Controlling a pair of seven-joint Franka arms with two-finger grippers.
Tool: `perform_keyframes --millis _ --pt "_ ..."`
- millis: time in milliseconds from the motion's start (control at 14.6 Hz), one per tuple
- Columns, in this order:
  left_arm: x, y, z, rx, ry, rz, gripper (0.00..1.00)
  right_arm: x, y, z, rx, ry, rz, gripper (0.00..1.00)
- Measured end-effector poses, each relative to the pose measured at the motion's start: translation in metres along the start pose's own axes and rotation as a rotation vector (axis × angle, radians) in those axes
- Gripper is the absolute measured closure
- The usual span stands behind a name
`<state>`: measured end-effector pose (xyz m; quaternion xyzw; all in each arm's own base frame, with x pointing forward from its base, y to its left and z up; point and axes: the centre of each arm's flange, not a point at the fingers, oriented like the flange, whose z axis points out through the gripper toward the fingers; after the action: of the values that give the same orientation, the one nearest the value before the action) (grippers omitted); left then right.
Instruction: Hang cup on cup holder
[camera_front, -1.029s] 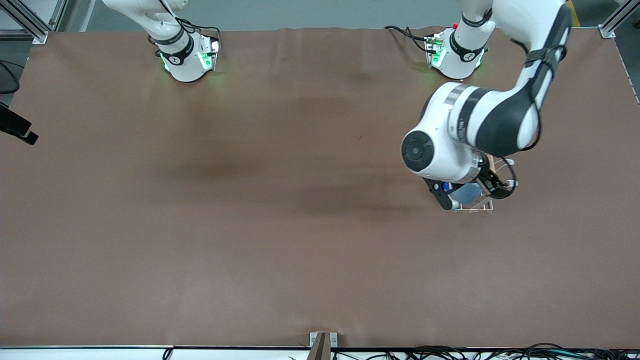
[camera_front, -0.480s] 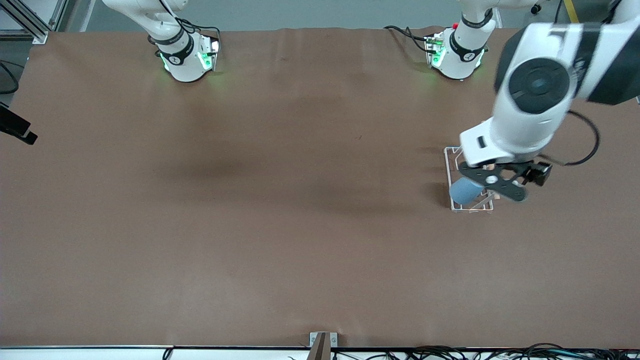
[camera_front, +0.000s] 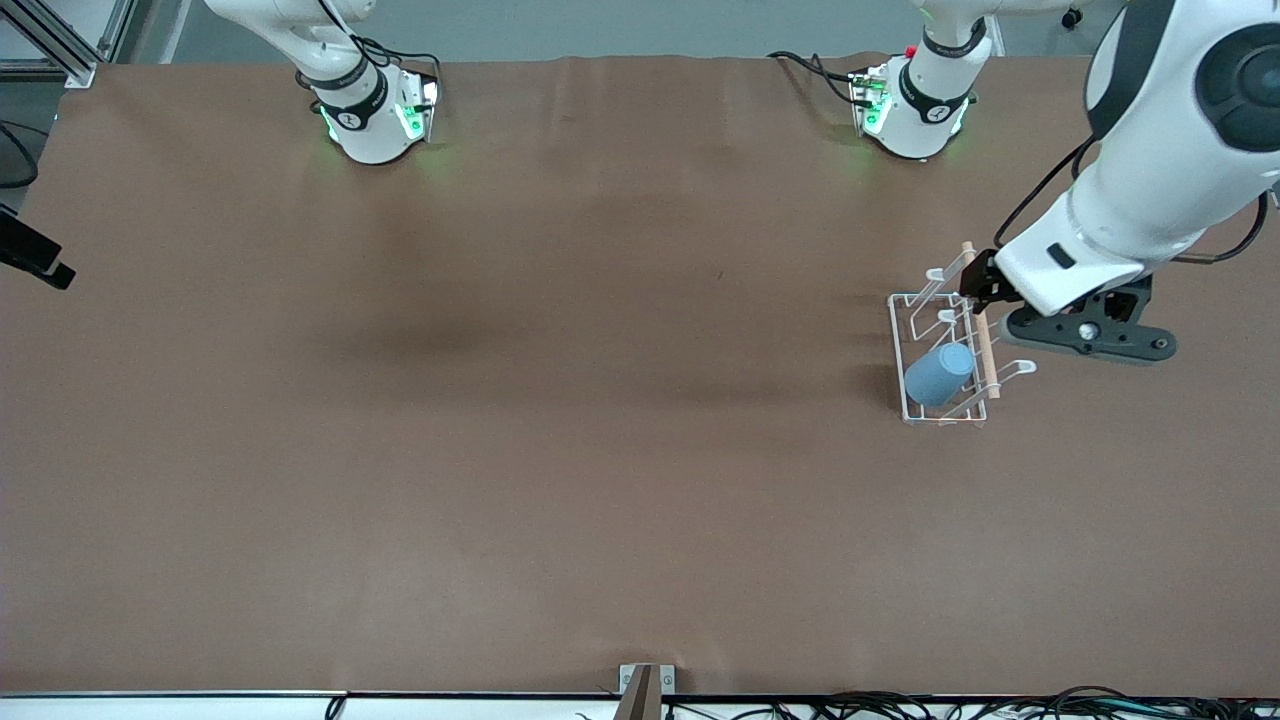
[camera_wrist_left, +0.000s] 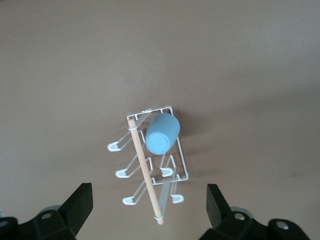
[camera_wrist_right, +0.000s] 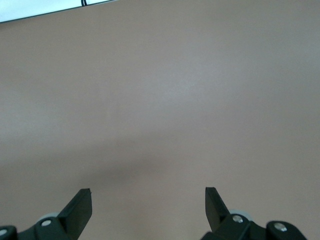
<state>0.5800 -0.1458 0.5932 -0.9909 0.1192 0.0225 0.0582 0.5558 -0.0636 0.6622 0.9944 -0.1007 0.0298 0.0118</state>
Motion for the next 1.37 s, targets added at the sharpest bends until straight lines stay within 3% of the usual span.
perform_keyframes --millis 206,480,755,1029,1372 --pt "-0.022 -0.018 -0.025 -0.061 0.036 -0.074 0.0 0.0 0.0 0.0 0.0 0.0 0.0 0.0" --pt "-0.048 -0.035 -0.038 -0.09 0.062 -0.137 0.0 0.0 0.0 0.0 0.0 0.0 0.0 0.0" --pt "-0.051 -0.049 -0.046 -0.151 0.104 -0.18 0.0 0.0 0.0 0.0 0.0 0.0 0.0 0.0" --pt "-0.044 -0.056 -0.057 -0.157 0.136 -0.191 0.0 0.0 0.0 0.0 0.0 0.0 0.0 0.0" --pt "-0.059 -0.064 -0.068 -0.154 0.119 -0.208 0.0 0.0 0.0 0.0 0.0 -0.001 0.0 0.0"
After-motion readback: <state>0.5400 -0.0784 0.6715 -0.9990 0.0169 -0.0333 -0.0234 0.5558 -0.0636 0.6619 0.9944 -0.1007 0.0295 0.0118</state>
